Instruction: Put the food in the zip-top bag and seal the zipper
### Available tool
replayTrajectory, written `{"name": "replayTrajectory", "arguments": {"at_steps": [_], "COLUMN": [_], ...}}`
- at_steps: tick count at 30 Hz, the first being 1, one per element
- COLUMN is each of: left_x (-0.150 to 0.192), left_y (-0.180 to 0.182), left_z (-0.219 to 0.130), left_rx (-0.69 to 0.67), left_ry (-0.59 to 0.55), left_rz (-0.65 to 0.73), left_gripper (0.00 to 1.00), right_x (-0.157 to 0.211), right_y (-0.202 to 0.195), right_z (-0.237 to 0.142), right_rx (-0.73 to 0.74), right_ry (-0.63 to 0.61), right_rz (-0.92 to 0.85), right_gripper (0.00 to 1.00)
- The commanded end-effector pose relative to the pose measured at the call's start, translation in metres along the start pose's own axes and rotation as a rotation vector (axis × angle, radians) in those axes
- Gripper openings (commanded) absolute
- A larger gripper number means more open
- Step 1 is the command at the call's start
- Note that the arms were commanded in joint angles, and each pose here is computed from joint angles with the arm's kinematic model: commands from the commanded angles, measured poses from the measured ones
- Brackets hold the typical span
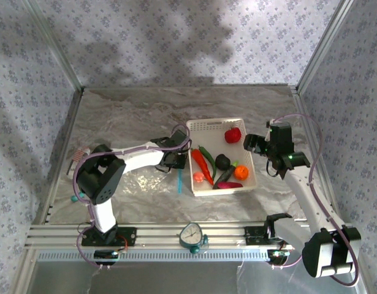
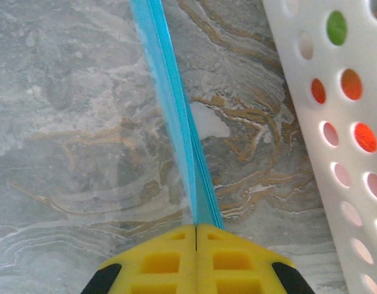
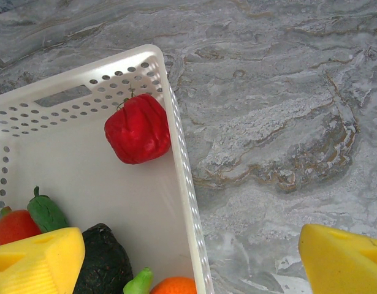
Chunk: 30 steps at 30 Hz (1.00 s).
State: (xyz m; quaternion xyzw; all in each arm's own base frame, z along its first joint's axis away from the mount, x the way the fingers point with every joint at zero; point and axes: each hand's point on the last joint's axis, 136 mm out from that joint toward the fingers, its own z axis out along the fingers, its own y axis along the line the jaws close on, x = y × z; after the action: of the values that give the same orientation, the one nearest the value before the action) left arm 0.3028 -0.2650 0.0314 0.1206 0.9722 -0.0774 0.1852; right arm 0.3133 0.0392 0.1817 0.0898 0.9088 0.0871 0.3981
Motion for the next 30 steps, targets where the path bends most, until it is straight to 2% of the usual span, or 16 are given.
{"name": "replayTrajectory", "arguments": {"at_steps": [1,8,16,22,25,30], "left_x": [-0.008,-0.038,-0.065,-0.075,-0.077,-0.081], "left_y": [-0.002,0.001,0.002,-0.005,-0.009,-0.011], "left_z": [-0.017,-0.07,-0.127,-0.144,-0.144,-0.147], "left_rx": [0.044,0.116,0.248,0.322,0.343,0.371], "left_ry": [-0.023,-0.116,-0.223,-0.27,-0.275,-0.29], "left_rz": [0.011,-0.003,-0.056,-0.073,-0.075,-0.086], "left_gripper": [0.0,0.0,0.0,0.0,0.0,0.0], "right_x": [-0.003,-0.004,0.016,0.034,0.039,0.046], "right_y": [0.006,0.045,0.147,0.219,0.249,0.269], "right_z": [-0.008,-0.021,-0.038,-0.029,-0.023,0.0], "right_rx": [-0.029,-0.193,-0.58,-0.729,-0.779,-0.762], "right_ry": [-0.013,0.024,0.13,0.208,0.24,0.286], "right_rz": [0.001,-0.045,-0.055,-0.094,-0.103,-0.11], "right_gripper": [0.91,0.83,0.55,0.39,0.39,0.42]}}
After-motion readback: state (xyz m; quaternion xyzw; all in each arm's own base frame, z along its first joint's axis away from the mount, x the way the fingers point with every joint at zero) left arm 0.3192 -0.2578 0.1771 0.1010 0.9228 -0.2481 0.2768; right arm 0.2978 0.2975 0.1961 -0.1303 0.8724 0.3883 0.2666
